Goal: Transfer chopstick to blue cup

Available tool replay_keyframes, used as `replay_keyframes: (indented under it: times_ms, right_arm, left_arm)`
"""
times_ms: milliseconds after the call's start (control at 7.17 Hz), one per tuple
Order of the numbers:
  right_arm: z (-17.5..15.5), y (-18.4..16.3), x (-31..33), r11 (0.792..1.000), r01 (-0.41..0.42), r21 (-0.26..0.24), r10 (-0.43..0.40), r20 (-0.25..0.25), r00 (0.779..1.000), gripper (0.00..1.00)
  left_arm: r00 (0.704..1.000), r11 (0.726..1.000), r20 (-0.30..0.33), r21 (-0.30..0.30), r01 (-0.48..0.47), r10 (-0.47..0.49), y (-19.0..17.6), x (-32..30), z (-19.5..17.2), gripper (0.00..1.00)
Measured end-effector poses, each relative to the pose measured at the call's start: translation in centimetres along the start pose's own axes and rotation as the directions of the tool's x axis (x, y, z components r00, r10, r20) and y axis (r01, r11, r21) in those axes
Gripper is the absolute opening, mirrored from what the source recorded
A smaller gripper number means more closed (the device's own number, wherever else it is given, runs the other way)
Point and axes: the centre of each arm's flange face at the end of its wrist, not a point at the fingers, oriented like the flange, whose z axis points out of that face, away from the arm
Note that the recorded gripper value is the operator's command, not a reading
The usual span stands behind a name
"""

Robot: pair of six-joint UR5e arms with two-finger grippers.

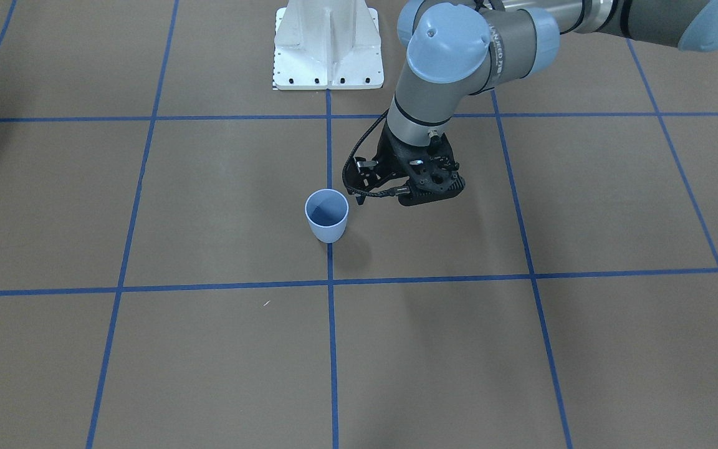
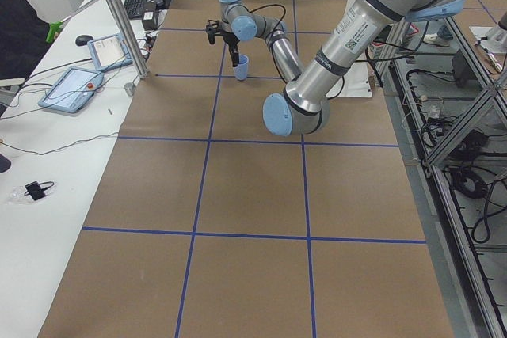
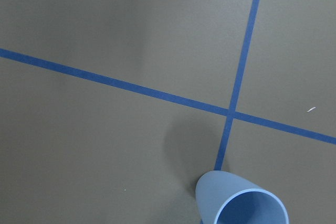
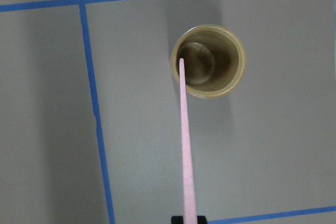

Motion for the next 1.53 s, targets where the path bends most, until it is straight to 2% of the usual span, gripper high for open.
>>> replay_keyframes:
  times_ms: [279, 418, 697, 836, 976, 1115, 1394, 1533]
  right_arm:
    - [-4.0, 1.7, -1.9, 0.999, -0.019, 0.028, 0.019, 0.001, 1.0, 0.0]
    - [-6.1, 1.2, -2.9, 0.998, -0.007, 0.057, 0.007, -0.004, 1.0, 0.0]
    - [-11.1, -2.9, -8.1, 0.995, 0.026, 0.095, -0.027, 0.009, 1.0, 0.0]
    - [-14.2, -5.9, -13.5, 0.995, 0.015, 0.101, -0.019, 0.036, 0.999, 0.0]
    - [-16.7, -8.6, -20.1, 0.994, -0.007, 0.106, 0.001, 0.058, 0.998, 0.0]
    - [-18.2, -10.6, -27.4, 0.993, -0.041, 0.106, 0.032, 0.089, 0.996, 0.0]
    - [-19.1, -11.9, -42.7, 0.991, -0.097, 0.092, 0.084, 0.134, 0.987, 0.0]
    - [-18.2, -11.5, -49.6, 0.99, -0.108, 0.091, 0.093, 0.156, 0.983, 0.0]
  left_arm:
    - [1.0, 1.0, -0.004, 0.003, -0.001, 0.001, 0.0, -0.7, -0.3, 0.98]
    - [1.0, 1.0, -0.01, 0.012, -0.022, 0.022, -0.1, -1.8, -1.0, 0.98]
    - [0.989, 0.987, -0.001, 0.059, -0.149, 0.149, -2.8, -6.0, -3.3, 0.98]
    - [0.981, 0.977, 0.02, 0.083, -0.194, 0.193, -5.0, -8.7, -4.5, 0.98]
    - [0.98, 0.975, 0.042, 0.099, -0.199, 0.196, -7.8, -12.1, -5.7, 0.98]
    - [0.976, 0.971, 0.067, 0.108, -0.215, 0.209, -10.7, -15.9, -6.9, 0.98]
    - [0.961, 0.96, 0.13, 0.112, -0.258, 0.243, -16.3, -24.0, -9.1, 0.98]
    - [0.959, 0.959, 0.138, 0.105, -0.262, 0.247, -19.0, -27.6, -10.5, 0.98]
